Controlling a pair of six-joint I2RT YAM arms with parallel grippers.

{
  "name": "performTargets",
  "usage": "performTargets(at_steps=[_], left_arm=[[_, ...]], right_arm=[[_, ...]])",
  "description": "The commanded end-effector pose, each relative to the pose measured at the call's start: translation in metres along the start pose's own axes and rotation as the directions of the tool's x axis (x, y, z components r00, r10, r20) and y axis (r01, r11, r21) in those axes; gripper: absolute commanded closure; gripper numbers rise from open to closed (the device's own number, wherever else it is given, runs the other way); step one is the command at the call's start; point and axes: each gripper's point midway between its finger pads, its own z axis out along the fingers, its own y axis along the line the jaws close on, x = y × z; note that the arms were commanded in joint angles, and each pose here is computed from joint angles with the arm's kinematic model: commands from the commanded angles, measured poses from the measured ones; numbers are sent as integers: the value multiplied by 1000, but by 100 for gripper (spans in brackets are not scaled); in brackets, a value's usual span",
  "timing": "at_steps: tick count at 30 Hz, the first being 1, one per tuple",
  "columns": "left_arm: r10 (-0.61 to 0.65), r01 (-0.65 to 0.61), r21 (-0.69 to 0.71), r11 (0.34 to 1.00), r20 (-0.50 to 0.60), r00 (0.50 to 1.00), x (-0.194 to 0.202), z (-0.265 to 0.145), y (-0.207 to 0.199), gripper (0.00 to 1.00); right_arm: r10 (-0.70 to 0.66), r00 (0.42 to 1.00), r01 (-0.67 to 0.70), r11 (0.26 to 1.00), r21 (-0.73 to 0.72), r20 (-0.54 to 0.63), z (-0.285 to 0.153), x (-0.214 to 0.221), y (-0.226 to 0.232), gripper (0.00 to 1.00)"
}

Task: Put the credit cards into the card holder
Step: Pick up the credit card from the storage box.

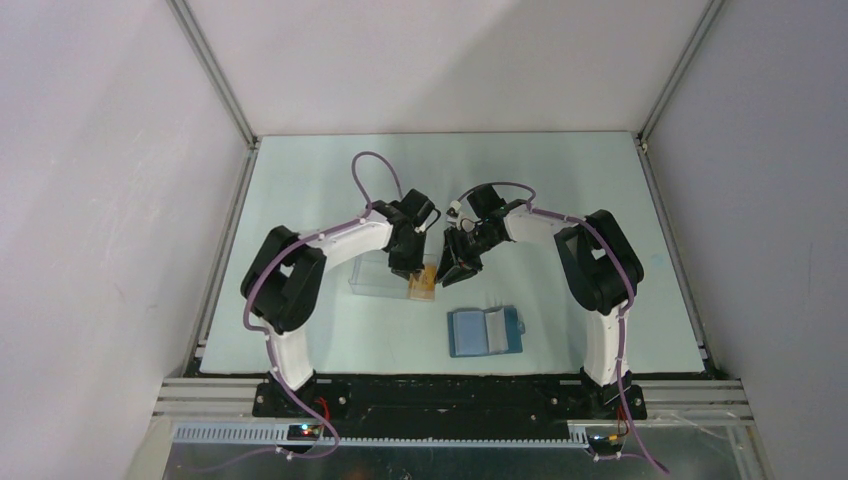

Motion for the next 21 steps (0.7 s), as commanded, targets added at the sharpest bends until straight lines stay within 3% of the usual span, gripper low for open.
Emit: performTargets(at_steps=[1,13,21], left_arm=[[1,-1,44,999,1,1000,-4,1,-10,71],[1,1,60,998,-22,1000,2,8,-13,76],[6,-5,113,994,-7,1000,-3,2,-26,86]], right_arm=[[-7,1000,8,999,52,-26,13,5,-13,65],[-6,1000,7,999,54,-28,14,6,-14,65],[-5,1000,7,998,55,-30,14,6,-14,65]])
